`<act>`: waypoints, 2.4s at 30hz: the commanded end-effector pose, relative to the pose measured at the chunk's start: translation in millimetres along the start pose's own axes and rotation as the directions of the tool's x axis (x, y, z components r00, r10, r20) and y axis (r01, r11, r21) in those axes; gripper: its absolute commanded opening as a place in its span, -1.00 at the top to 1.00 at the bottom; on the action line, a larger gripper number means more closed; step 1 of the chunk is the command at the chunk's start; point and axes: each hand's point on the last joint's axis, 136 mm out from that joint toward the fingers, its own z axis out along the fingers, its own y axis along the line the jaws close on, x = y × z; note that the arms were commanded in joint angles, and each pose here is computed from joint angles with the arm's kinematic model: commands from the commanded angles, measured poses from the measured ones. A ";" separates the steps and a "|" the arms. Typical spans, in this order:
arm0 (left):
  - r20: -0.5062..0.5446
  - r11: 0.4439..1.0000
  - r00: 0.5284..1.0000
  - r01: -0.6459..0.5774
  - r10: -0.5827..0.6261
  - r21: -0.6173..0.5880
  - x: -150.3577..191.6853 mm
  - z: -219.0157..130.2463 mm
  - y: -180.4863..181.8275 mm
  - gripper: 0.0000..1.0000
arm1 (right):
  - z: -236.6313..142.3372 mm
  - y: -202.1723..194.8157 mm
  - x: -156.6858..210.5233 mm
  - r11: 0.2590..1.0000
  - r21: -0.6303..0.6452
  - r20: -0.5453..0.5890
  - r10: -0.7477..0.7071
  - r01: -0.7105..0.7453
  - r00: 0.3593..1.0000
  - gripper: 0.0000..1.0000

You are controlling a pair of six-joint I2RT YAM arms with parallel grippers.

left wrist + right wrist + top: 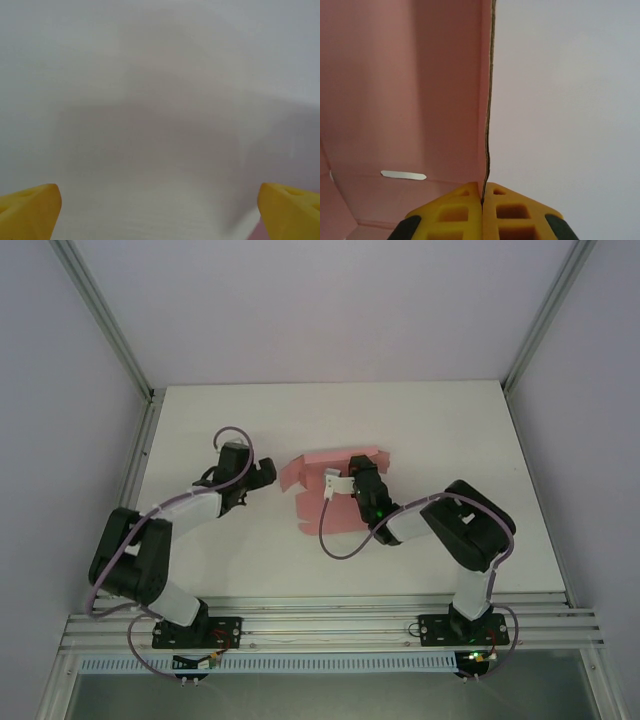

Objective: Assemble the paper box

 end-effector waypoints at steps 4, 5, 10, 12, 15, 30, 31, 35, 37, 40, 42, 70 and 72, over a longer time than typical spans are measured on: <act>-0.011 0.992 1.000 -0.021 0.022 0.122 -12.3 17.3 -28.3 -0.92 | -10.5 1.7 2.3 0.990 -0.035 0.008 0.139 -0.138 0.990 1.00; -0.019 0.986 0.999 -0.044 0.048 0.162 -10.9 19.5 -35.8 -0.87 | -10.7 4.6 2.3 0.990 -0.046 0.008 0.137 -0.137 0.990 1.00; -0.081 0.904 0.984 -0.109 0.156 0.413 10.6 17.1 -79.0 -0.47 | -9.2 7.4 1.7 0.985 -0.064 0.001 0.160 -0.159 0.987 1.00; -0.072 0.852 0.980 -0.127 0.188 0.508 18.6 9.4 -94.4 -0.36 | -9.0 9.2 1.8 0.984 -0.077 -0.004 0.161 -0.161 0.987 1.00; -0.067 0.797 0.970 -0.151 0.233 0.585 29.3 0.1 -108.5 -0.24 | -9.3 12.7 2.0 0.983 -0.090 -0.007 0.161 -0.161 0.987 1.00; 0.049 0.727 0.938 -0.298 0.343 0.619 79.7 -19.5 -131.1 0.11 | -24.0 27.9 0.3 0.990 -0.077 0.002 0.120 -0.119 0.993 1.00; 0.066 0.736 0.938 -0.311 0.341 0.602 82.4 -18.6 -129.4 0.11 | -24.9 29.7 0.0 0.991 -0.072 0.001 0.113 -0.113 0.994 1.00; 0.135 0.744 0.940 -0.332 0.314 0.580 84.5 -17.1 -129.6 0.10 | -30.7 38.9 -1.1 0.992 -0.075 -0.011 0.100 -0.101 0.995 1.00; 0.186 0.758 0.940 -0.340 0.285 0.556 75.6 -15.0 -131.6 0.11 | -34.2 41.0 -3.5 0.992 -0.078 -0.005 0.098 -0.098 0.995 1.00; 0.232 0.767 0.931 -0.363 0.281 0.528 65.5 -11.4 -136.7 0.20 | -36.4 43.0 -4.2 0.991 -0.090 -0.006 0.096 -0.096 0.995 1.00; 0.259 0.759 0.921 -0.388 0.292 0.524 59.7 -12.2 -141.8 0.23 | -37.7 44.4 -3.8 0.990 -0.103 -0.008 0.099 -0.099 0.995 1.00; 0.485 0.946 0.825 -0.322 0.289 -0.015 21.0 2.4 -144.7 1.00 | -54.2 59.2 -10.5 0.947 -0.265 0.001 0.188 -0.181 0.982 1.00; 0.468 0.951 0.830 -0.295 0.302 -0.092 17.5 0.8 -136.6 1.00 | -56.1 64.3 -9.1 0.939 -0.292 -0.009 0.189 -0.183 0.982 1.00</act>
